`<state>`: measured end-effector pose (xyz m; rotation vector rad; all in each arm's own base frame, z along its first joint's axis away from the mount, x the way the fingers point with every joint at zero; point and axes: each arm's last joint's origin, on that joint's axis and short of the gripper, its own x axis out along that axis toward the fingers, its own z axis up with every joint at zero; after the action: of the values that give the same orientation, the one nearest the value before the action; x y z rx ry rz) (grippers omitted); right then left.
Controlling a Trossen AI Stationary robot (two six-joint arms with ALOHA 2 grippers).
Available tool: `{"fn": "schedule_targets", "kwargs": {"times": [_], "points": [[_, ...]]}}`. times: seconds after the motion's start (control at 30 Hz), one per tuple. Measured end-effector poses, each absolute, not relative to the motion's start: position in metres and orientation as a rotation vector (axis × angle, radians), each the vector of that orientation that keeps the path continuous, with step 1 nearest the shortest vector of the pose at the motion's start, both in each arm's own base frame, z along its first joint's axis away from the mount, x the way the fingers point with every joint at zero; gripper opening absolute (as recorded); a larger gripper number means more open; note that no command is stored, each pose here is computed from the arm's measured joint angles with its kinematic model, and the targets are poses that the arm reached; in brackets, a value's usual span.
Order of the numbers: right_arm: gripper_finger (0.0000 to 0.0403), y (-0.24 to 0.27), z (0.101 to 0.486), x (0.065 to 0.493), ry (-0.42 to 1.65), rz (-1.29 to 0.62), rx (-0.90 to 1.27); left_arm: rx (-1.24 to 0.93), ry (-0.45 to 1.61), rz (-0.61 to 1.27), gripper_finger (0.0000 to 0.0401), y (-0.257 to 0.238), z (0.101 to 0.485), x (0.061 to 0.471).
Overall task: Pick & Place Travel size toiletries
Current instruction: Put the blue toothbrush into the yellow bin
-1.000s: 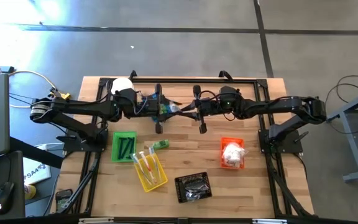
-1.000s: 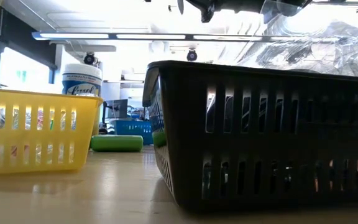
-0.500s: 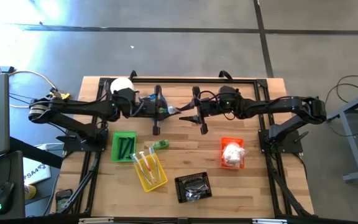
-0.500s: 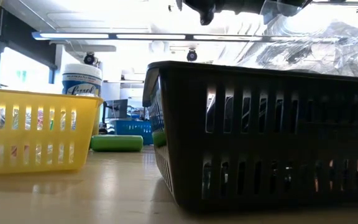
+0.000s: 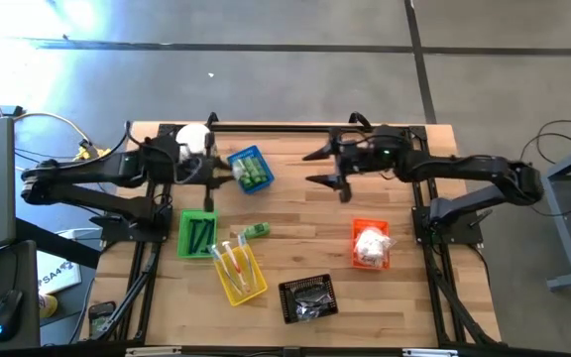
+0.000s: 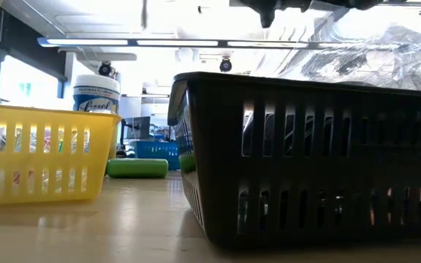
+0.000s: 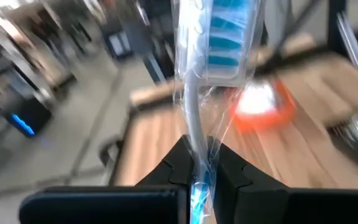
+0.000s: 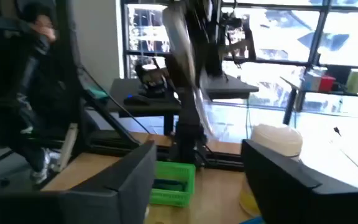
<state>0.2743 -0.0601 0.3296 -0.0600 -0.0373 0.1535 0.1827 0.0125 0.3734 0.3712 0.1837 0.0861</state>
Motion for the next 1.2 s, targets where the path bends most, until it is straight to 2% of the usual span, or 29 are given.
{"fn": "schedule_targets", "kwargs": {"times": [0.1, 0.27, 0.3, 0.37, 0.57, 0.8, 1.0, 1.2], "points": [[0.0174, -0.057, 0.329, 0.254, -0.057, 0.141, -0.067, 0.377, 0.355, 0.047, 0.0021, 0.005, 0.357, 0.179], [0.0057, -0.051, 0.317, 0.223, -0.061, 0.126, -0.072, 0.474, 0.648, 0.040, 0.0021, -0.012, 0.326, 0.187], [0.0032, -0.050, 0.315, 0.219, -0.065, 0.125, -0.070, 0.495, 0.678, 0.037, 0.0021, -0.016, 0.322, 0.189], [0.0011, -0.047, 0.309, 0.209, -0.066, 0.125, -0.062, 0.518, 0.692, 0.026, 0.0021, -0.022, 0.318, 0.194], [0.0003, -0.043, 0.298, 0.186, -0.084, 0.109, 0.000, 0.597, 0.793, -0.039, 0.0021, -0.042, 0.301, 0.203], [0.0003, -0.042, 0.289, 0.152, -0.086, -0.013, 0.086, 0.871, 0.986, -0.087, 0.0021, -0.079, 0.268, 0.222], [0.0004, -0.036, 0.289, 0.128, -0.138, -0.016, 0.127, 1.045, 1.144, -0.115, 0.0021, -0.113, 0.270, 0.241], [0.0003, -0.033, 0.287, 0.119, -0.117, -0.018, 0.140, 1.190, 1.317, -0.190, 0.0021, -0.145, 0.251, 0.261]]}}
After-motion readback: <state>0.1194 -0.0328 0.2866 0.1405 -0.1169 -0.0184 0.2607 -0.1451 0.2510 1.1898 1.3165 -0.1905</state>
